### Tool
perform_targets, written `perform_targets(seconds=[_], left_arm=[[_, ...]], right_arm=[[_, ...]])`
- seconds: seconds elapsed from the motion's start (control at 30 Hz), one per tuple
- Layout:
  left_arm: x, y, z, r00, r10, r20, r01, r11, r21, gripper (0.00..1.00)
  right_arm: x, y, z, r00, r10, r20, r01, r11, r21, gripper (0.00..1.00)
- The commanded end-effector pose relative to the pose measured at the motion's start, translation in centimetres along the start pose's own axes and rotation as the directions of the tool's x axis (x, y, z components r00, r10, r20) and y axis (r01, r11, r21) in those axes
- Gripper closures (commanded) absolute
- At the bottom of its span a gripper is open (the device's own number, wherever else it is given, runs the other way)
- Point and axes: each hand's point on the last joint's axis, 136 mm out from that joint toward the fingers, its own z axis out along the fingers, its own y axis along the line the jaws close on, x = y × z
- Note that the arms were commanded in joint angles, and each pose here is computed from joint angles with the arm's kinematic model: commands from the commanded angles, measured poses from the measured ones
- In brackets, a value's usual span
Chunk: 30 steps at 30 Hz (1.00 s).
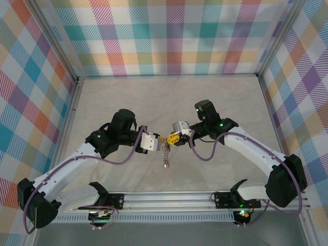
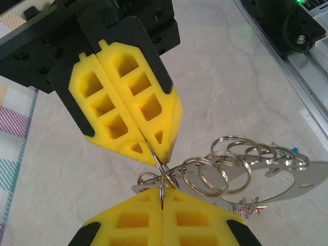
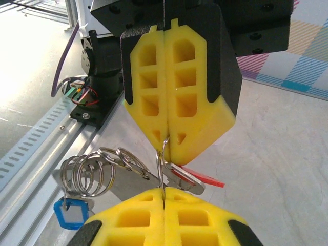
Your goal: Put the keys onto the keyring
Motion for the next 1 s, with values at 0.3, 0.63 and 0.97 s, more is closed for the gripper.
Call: perform_targets(seconds=[0.3, 0.63, 0.97], left_arm=[[-2.5, 0.9, 0.2, 0.996, -0.004, 0.087, 0.003, 1.0, 0.007, 1.0], [-3.2, 0.6, 0.1, 0.993, -0.007, 0.117, 0.003, 0.999, 0.038, 1.0], [-1.6, -1.0, 0.1, 0.999, 0.012, 0.053, -0.016, 0.997, 0.078, 1.0]], right_arm=[[-1.7, 0.4, -0.1, 0.998, 0.002, 0.069, 0.003, 0.997, -0.077, 1.0], [-1.0, 0.0, 0.1, 0.999, 0.024, 0.039, -0.021, 0.998, -0.057, 1.0], [-1.4, -0.5, -0.5, 0.997, 0.04, 0.069, -0.038, 0.999, -0.03, 1.0]])
